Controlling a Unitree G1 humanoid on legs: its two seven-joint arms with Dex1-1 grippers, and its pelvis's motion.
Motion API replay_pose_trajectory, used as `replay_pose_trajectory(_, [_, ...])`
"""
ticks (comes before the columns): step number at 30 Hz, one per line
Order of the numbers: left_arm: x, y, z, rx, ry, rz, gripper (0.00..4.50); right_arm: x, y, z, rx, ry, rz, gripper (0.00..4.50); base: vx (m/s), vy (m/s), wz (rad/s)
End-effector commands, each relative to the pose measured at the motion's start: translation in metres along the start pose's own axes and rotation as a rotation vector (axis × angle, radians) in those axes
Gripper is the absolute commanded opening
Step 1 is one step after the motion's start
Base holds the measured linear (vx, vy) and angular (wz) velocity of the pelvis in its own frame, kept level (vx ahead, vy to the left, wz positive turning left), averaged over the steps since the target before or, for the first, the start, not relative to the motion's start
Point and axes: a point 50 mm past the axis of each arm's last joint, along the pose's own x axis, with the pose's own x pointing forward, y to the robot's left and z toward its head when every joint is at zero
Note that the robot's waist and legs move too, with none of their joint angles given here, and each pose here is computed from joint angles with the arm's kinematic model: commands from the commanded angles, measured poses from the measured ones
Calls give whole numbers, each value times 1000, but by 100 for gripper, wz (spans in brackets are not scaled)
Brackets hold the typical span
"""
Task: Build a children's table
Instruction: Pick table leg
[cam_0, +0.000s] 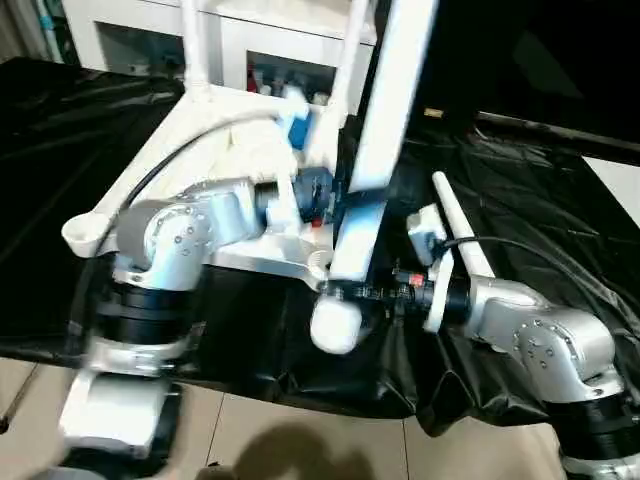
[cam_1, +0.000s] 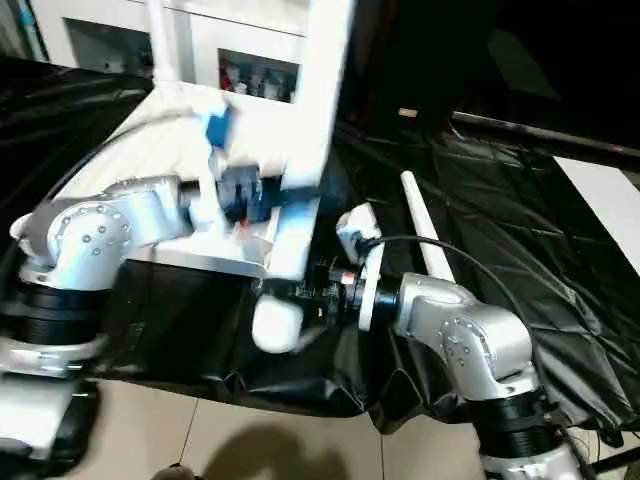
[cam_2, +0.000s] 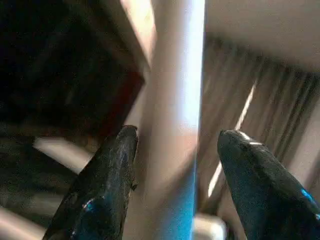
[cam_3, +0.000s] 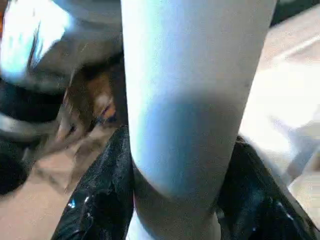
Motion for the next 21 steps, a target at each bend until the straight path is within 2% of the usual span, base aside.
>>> replay_pose_trajectory(1, [-1, 1, 7, -20, -141, 34, 296, -10, -4, 13, -14, -109, -42, 186, 0, 0, 0])
replay_pose_trajectory(2, [-2, 1, 8, -25, -157, 36, 296, -10, -4, 14, -14, -118, -41, 186, 0, 0, 0])
replay_pose_trajectory(4, [-3, 3, 13, -52, -267, 62, 296, -11, -2, 18, -18, -168, -36, 186, 0, 0, 0])
replay_pose_trajectory(6, [-12, 9, 17, -93, -349, 127, 296, -15, -5, 24, -67, -219, -110, 186, 0, 0, 0])
replay_pose_trajectory(7, [-12, 9, 17, -93, -349, 127, 296, -15, -5, 24, -67, -219, -110, 186, 0, 0, 0])
replay_pose_trajectory(8, [-17, 14, 15, -64, -315, 196, 296, -18, -9, 27, -101, -248, -181, 186, 0, 0, 0])
replay_pose_trajectory(9, [-30, 32, 0, 213, -26, 444, 296, -27, -27, 31, -215, -243, -425, 186, 0, 0, 0])
replay_pose_trajectory(11, [-35, 38, -5, 306, 69, 514, 296, -29, -31, 31, -253, -233, -496, 186, 0, 0, 0])
replay_pose_trajectory(12, [-43, 46, -11, 388, 171, 585, 296, -32, -37, 31, -277, -232, -575, 186, 0, 0, 0])
replay_pose_trajectory(13, [-43, 46, -11, 388, 171, 585, 296, -32, -37, 31, -277, -232, -575, 186, 0, 0, 0])
replay_pose_trajectory(15, [-65, 66, -26, 575, 393, 698, 296, -41, -57, 26, -291, -238, -823, 186, 0, 0, 0])
replay_pose_trajectory(20, [-70, 69, -30, 666, 438, 759, 296, -46, -65, 15, -345, -172, -1001, 186, 0, 0, 0])
replay_pose_trajectory(21, [-68, 67, -29, 699, 394, 751, 296, -49, -64, 10, -350, -183, -1041, 186, 0, 0, 0])
